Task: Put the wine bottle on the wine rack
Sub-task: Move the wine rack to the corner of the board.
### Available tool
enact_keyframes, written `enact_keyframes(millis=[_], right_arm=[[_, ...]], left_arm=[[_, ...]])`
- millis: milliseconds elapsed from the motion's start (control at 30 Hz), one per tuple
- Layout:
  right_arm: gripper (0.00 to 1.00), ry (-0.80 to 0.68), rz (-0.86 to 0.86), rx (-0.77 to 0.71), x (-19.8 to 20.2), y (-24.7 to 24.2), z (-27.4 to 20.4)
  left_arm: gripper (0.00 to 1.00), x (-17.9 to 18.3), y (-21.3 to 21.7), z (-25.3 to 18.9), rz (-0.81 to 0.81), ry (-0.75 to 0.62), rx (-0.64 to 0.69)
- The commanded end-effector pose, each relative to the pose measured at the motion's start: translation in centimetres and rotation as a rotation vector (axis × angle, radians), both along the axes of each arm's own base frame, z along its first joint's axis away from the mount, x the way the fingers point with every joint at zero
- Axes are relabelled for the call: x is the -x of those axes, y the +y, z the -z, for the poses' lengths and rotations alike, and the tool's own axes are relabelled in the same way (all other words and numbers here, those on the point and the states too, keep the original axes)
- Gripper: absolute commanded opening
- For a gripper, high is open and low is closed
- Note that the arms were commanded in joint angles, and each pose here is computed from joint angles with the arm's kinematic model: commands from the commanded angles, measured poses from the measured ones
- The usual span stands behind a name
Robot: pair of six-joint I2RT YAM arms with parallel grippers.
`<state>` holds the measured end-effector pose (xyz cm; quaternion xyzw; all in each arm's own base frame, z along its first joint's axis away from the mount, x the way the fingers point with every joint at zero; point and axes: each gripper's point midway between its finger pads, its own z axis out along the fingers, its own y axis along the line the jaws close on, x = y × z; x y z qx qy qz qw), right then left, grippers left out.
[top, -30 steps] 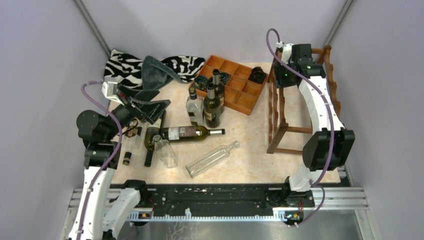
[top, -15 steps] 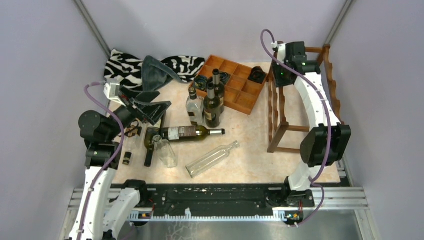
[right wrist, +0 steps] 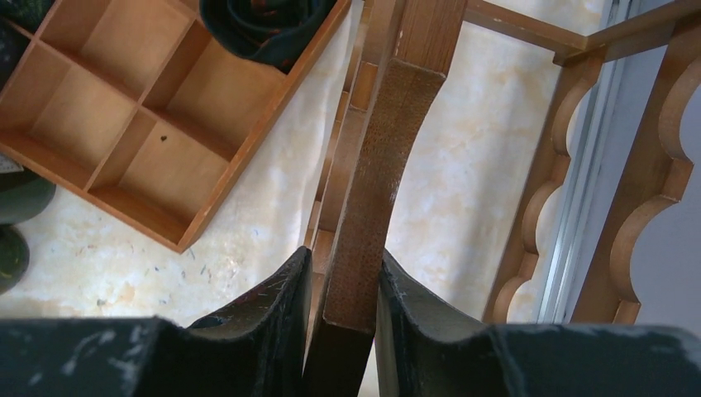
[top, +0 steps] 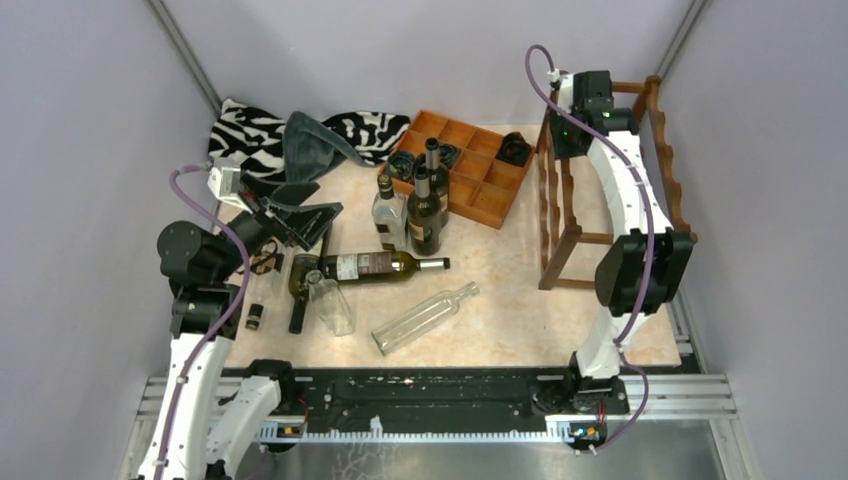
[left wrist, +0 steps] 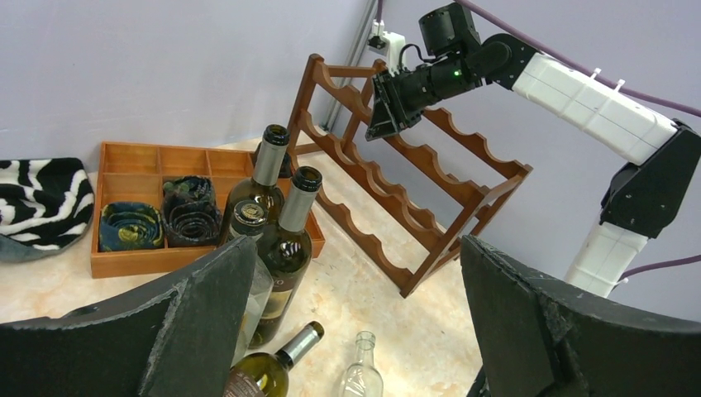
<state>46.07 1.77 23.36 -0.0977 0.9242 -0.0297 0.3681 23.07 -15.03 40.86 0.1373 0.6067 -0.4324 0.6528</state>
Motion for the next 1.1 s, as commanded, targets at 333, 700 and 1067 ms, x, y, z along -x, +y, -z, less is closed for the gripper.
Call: enact_keyframes(millis=[333,700,1067], right_arm=[[0.00,-0.118,-0.506,-0.075,-0.3,8.6,-2.8],[0.00,-0.052,-0.700,-0.152,3.7,12.7,-2.3],[0.54,-0.131,-0.497,0.011,1.2,9.2,-4.9]], left_arm=[[0.99,0.2,0.4,-0.5,-0.025,-0.025,-0.008],[0.99,0.7,0.2,-0.9,-0.009,-0.037,-0.001],[0.99,1.1,-0.2,-1.1,0.030,-0.024,0.006]])
